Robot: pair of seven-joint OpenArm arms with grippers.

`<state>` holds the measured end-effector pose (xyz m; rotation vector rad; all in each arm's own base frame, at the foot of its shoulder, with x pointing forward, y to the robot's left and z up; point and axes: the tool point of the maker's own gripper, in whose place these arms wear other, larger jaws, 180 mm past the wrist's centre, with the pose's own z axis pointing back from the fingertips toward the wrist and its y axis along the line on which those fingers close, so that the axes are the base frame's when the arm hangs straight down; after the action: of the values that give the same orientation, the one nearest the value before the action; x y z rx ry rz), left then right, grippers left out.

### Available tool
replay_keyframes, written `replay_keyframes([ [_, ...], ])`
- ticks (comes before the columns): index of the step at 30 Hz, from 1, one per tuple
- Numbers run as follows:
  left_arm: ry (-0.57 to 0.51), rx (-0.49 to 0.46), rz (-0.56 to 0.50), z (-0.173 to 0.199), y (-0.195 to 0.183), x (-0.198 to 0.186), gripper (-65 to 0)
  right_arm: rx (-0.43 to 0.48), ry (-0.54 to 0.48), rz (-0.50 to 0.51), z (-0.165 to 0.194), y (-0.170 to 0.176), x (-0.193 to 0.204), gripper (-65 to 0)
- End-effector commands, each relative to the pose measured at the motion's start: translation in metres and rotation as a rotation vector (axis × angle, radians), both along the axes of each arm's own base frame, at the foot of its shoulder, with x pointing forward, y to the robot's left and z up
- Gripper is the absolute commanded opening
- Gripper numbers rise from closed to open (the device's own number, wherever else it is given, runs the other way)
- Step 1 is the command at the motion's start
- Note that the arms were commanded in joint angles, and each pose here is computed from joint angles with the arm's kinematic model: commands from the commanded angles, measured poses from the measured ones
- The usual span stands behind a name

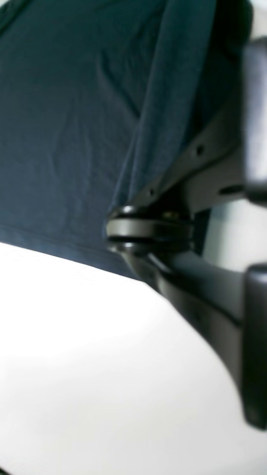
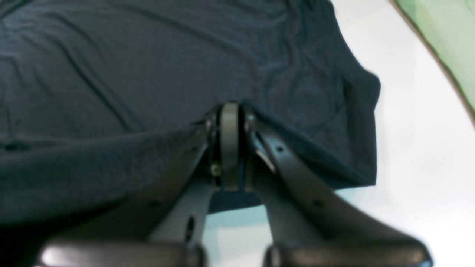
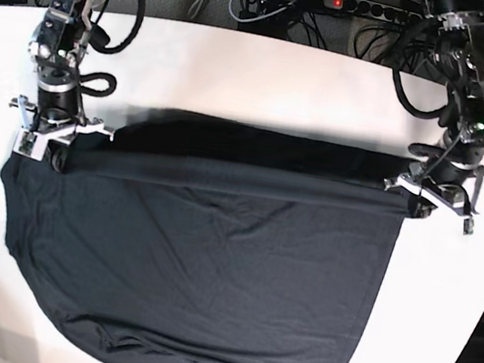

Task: Fold the T-shirt properly
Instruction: 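Lift the held edge with both grippers and fold a strip over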

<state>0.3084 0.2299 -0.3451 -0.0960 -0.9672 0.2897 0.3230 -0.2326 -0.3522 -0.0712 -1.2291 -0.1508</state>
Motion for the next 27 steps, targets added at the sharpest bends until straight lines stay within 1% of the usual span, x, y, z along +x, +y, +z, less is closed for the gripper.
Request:
replay_keyframes([
  [1,-0.045,0.012,0.008,0.012,0.005,0.01,-65.0,-0.019,-0.061,0.01,0.018,-0.001,0.01,-65.0],
  [3,-0.038,0.002,0.01,0.009,0.004,0.013,-65.0,-0.03,-0.06,0.022,0.019,-0.002,0.011,-65.0],
  [6,-0.026,-0.009,0.014,0.003,0.005,0.017,-65.0,-0.03,-0.067,0.05,0.022,0.008,0.016,-65.0],
  [13,-0.031,-0.012,0.016,0.004,0.006,0.02,-65.0,-0.028,-0.059,0.042,0.018,0.006,0.012,-65.0],
  [14,-0.03,-0.013,0.018,0.004,0.006,0.02,-65.0,-0.028,-0.052,0.042,0.016,0.006,0.01,-64.2],
  [16,-0.028,-0.016,0.018,0.003,0.005,0.019,-64.0,-0.028,-0.04,0.04,0.012,0.005,0.006,-60.2],
  [18,-0.025,-0.014,0.019,0.002,0.006,0.017,-58.7,-0.028,-0.036,0.041,0.011,0.005,0.004,-54.8],
  [22,-0.015,-0.017,0.019,-0.001,0.006,0.013,-42.2,-0.022,-0.014,0.04,0.003,0.006,-0.005,-43.5],
  [24,-0.011,-0.014,0.017,-0.003,0.005,0.008,-35.6,-0.015,-0.008,0.038,-0.001,0.008,-0.009,-39.0],
  [25,-0.008,-0.014,0.015,-0.004,0.005,0.007,-33.6,-0.006,-0.007,0.036,-0.002,0.01,-0.009,-37.2],
  [27,-0.006,-0.013,0.014,-0.005,0.005,0.006,-33.5,-0.004,-0.008,0.034,-0.001,0.01,-0.01,-35.2],
])
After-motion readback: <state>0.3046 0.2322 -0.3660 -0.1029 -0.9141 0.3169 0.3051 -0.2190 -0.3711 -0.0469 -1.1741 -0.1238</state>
